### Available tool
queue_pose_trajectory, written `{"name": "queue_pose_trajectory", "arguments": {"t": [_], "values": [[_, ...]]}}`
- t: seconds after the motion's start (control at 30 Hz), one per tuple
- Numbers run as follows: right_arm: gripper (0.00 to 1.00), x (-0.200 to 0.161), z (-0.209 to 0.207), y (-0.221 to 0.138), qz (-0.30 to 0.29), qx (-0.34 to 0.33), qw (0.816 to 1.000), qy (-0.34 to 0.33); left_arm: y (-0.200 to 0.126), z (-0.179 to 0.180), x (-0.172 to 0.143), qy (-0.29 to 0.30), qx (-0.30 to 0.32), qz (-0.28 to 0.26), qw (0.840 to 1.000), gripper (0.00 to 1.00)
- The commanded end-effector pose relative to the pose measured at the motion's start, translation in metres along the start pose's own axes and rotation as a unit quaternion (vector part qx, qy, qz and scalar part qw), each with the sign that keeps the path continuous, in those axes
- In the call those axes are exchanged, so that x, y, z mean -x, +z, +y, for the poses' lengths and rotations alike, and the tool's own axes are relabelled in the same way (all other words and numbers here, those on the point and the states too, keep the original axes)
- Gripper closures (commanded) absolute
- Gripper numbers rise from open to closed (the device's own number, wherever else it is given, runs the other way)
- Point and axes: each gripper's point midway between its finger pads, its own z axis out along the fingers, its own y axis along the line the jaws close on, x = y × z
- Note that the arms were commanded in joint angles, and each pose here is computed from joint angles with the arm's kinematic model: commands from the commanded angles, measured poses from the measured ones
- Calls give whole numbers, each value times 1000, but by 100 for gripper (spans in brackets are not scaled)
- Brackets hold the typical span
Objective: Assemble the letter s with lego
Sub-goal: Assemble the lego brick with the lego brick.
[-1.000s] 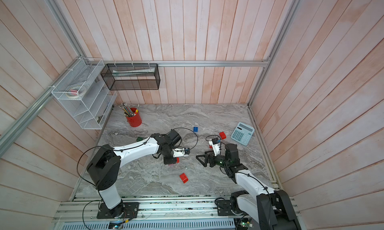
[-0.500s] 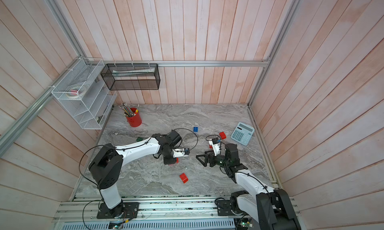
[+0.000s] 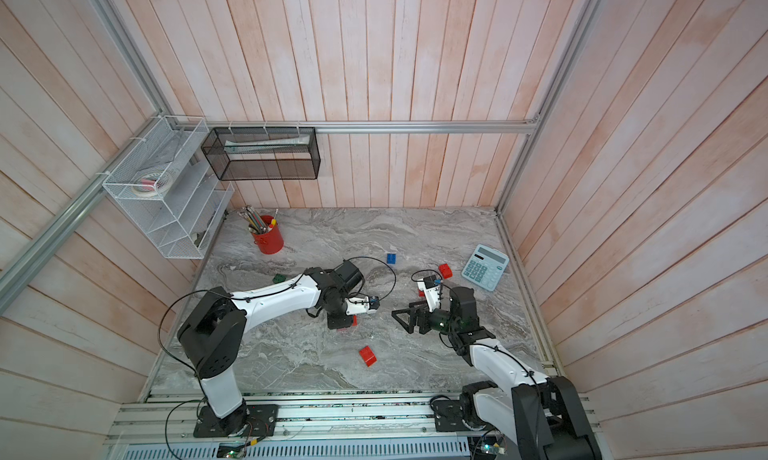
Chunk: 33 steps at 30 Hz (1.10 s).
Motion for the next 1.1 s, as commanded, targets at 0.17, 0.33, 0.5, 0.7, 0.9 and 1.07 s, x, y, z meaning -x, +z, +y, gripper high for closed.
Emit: {"name": "queue_pose_trajectory", "arguments": {"t": [0.17, 0.33, 0.5, 0.7, 0.9, 1.07], "values": [[2, -4, 1, -1, 1, 9, 1000, 4, 15, -5, -24, -17, -13, 53, 998, 72], [2, -4, 1, 0, 0, 9, 1000, 5, 16, -6, -17, -18, -19, 31, 999, 72], [2, -3, 1, -1, 0, 9, 1000, 4, 24, -9, -18, -17, -27, 31, 999, 72], [2, -3, 1, -1, 0, 8, 1000, 6, 32, -11, -22, -26, -32, 43, 998, 73], [2, -2, 1, 0, 1, 9, 1000, 5, 40, -12, -29, -32, -29, 57, 997, 74], [2, -1, 2, -1, -1, 9, 1000, 3, 51, -18, -41, -31, -39, 81, 995, 74]]}}
